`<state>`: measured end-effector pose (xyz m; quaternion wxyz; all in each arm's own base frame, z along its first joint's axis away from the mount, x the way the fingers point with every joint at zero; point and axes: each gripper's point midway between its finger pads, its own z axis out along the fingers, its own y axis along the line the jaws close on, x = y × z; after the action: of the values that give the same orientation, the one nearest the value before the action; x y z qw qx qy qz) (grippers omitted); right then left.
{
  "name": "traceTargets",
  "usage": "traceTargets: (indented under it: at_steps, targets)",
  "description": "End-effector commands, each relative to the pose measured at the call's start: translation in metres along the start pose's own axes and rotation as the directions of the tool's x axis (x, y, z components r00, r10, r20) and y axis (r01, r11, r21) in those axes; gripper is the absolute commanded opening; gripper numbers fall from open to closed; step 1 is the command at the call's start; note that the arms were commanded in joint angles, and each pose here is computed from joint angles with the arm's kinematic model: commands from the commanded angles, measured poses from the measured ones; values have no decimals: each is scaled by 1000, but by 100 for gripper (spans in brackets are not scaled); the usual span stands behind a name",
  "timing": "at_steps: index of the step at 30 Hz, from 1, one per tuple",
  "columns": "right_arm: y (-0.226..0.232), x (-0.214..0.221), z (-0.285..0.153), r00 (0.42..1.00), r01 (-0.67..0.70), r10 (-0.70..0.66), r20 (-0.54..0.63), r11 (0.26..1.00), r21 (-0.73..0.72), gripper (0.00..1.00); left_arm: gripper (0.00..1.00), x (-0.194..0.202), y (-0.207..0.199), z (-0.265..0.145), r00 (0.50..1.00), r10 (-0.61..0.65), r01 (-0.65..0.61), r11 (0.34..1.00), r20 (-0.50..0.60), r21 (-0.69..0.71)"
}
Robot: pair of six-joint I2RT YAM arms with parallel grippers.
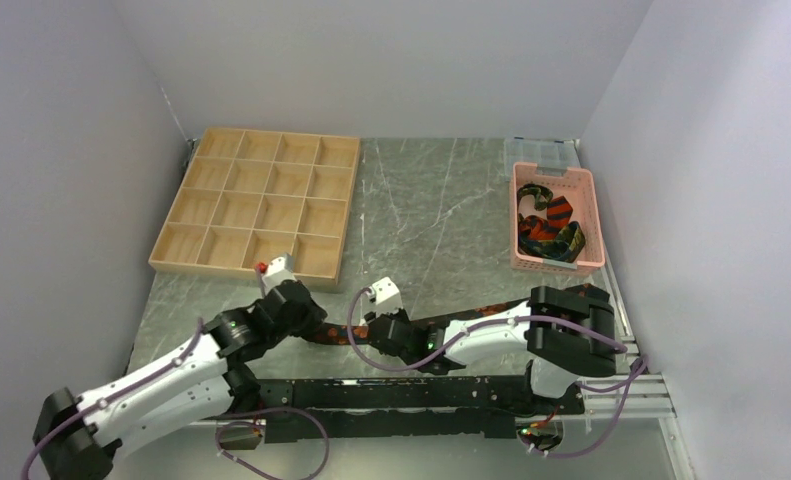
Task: Roll the ties
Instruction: Flatten out the tie at the center of the board.
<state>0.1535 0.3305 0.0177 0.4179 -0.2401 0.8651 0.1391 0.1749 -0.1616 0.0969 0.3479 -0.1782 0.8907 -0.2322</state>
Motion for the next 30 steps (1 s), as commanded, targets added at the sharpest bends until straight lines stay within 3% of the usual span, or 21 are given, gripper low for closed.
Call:
traceTargets:
  at_steps: [1, 9, 22, 24, 28, 30]
  targets:
    - [-15, 43, -3, 989, 69, -63, -137, 997, 43, 41, 4, 23, -2, 16, 997, -11, 13, 1000, -79, 22]
    - [-13, 45, -4, 988, 76, -69, -135, 996, 48, 41, 3, 26, 43, 12, 997, -61, 56, 992, -36, -116]
    - [-2, 37, -15, 992, 102, -98, -73, 994, 49, 42, 3, 62, 95, 18, 983, -162, 135, 956, -86, -259]
    - [-1, 30, -19, 995, 85, -82, -57, 995, 51, 46, 3, 62, 96, 18, 984, -160, 134, 956, -82, -260]
    - [14, -13, -34, 999, 21, -20, 28, 1000, -2, 63, 3, 58, 94, 18, 987, -148, 130, 963, -63, -237]
    - [27, -39, -42, 998, -12, 16, 64, 998, -66, 66, 3, 54, 91, 16, 988, -147, 132, 965, -52, -224]
